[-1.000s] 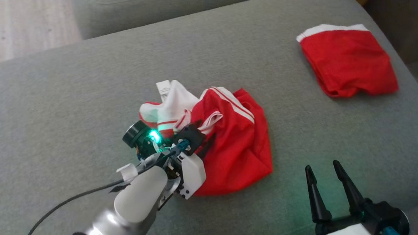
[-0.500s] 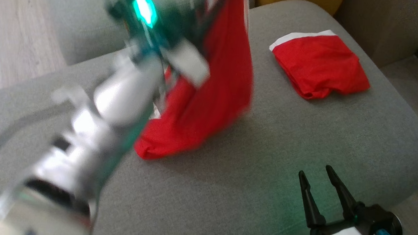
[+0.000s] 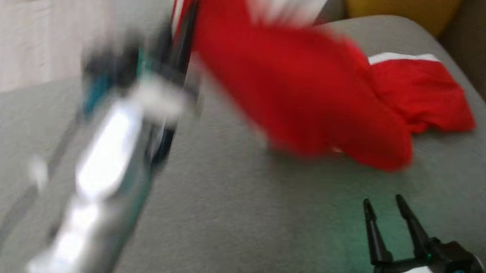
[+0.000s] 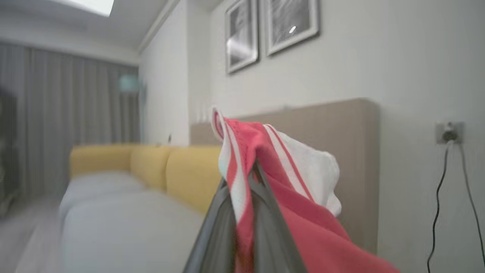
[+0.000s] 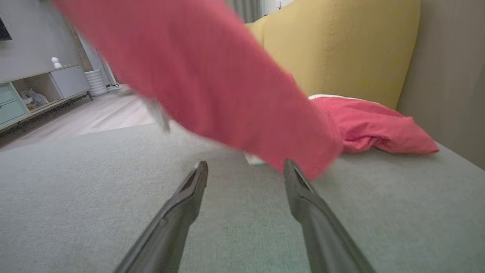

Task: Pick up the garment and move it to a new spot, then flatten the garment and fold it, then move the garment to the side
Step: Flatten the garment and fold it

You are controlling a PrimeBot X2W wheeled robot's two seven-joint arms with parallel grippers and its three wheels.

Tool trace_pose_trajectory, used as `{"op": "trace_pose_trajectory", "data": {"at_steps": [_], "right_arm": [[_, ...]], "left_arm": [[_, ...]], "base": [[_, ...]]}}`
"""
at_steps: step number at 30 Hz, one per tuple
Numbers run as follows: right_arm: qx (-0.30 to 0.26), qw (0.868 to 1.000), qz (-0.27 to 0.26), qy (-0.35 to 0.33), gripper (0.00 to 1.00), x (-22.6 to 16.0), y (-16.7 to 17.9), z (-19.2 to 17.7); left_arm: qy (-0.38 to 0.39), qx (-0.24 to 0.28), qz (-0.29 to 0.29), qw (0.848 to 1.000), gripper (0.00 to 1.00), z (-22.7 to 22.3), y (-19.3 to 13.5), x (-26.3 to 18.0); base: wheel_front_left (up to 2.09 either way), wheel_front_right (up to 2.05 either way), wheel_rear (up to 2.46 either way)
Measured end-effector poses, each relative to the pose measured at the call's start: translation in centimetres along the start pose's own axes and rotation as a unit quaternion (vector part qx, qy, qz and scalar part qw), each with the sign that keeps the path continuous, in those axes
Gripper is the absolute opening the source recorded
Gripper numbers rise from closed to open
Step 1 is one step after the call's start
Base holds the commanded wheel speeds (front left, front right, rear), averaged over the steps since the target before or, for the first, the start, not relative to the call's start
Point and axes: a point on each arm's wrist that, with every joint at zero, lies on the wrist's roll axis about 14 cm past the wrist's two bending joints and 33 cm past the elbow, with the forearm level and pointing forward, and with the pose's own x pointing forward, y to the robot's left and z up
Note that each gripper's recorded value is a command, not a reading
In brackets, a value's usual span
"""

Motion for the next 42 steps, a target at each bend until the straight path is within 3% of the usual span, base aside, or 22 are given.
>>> {"op": "trace_pose_trajectory", "data": {"at_steps": [2,5,7,11,12,13,14,18,23,28,31,35,40,42], "right_arm": [[-0.004,1.0,0.013,0.001,1.0,0.7,0.5,0.0],[-0.006,0.999,0.035,0.004,1.0,1.7,1.7,-0.1],[-0.006,0.999,0.045,0.006,1.0,2.2,2.2,-0.2],[-0.011,0.998,0.061,0.01,1.0,2.9,3.0,-0.3],[-0.011,0.998,0.064,0.01,1.0,3.0,3.2,-0.4],[-0.011,0.998,0.067,0.011,1.0,3.1,3.3,-0.4],[-0.011,0.997,0.069,0.011,1.0,3.1,3.5,-0.4],[-0.01,0.997,0.073,0.018,1.0,2.9,3.7,-0.8],[-0.01,0.997,0.074,0.026,1.0,3.1,3.7,-1.3],[-0.009,0.996,0.079,0.042,1.0,3.6,4.0,-2.2],[-0.01,0.995,0.084,0.047,1.0,4.5,4.3,-2.5],[-0.013,0.995,0.09,0.044,1.0,6.1,4.5,-2.3],[-0.015,0.995,0.085,0.051,1.0,6.9,4.1,-2.7],[-0.015,0.995,0.081,0.059,1.0,6.8,3.9,-3.2]], "left_arm": [[0.081,-0.043,0.065,0.994,0.0,-6.3,2.5,-5.9],[0.165,-0.09,0.158,0.969,0.0,-12.2,4.4,-14.4],[0.194,-0.112,0.202,0.953,0.0,-14.1,4.8,-18.5],[0.201,-0.139,0.254,0.936,0.0,-14.8,4.7,-22.8],[0.203,-0.143,0.26,0.933,0.27,-14.9,4.5,-23.5],[0.205,-0.147,0.267,0.93,0.76,-15.0,4.3,-24.2],[0.206,-0.149,0.275,0.927,1.0,-15.0,4.3,-24.8],[0.201,-0.14,0.287,0.926,1.0,-14.4,4.8,-25.6],[0.193,-0.065,0.265,0.942,1.0,-11.9,7.8,-24.3],[0.206,0.011,0.204,0.957,1.0,-8.5,12.1,-18.9],[0.254,0.049,0.155,0.953,1.0,-8.2,13.3,-15.5],[0.342,0.069,0.117,0.93,1.0,-10.5,14.4,-13.7],[0.481,0.046,0.085,0.871,1.0,-15.8,14.6,-15.9],[0.509,0.036,0.083,0.856,1.0,-17.0,15.1,-16.6]], "base": [[0.0,0.0,0.0],[0.0,0.0,0.0],[0.0,0.0,0.0],[0.0,0.0,0.0],[0.0,0.0,0.0],[0.0,0.0,0.0],[0.0,0.0,0.0],[0.0,0.0,0.0],[0.0,0.0,0.0],[0.0,0.0,0.0],[0.0,0.0,0.0],[0.0,0.0,0.0],[0.0,0.0,0.0],[0.0,0.0,0.0]]}}
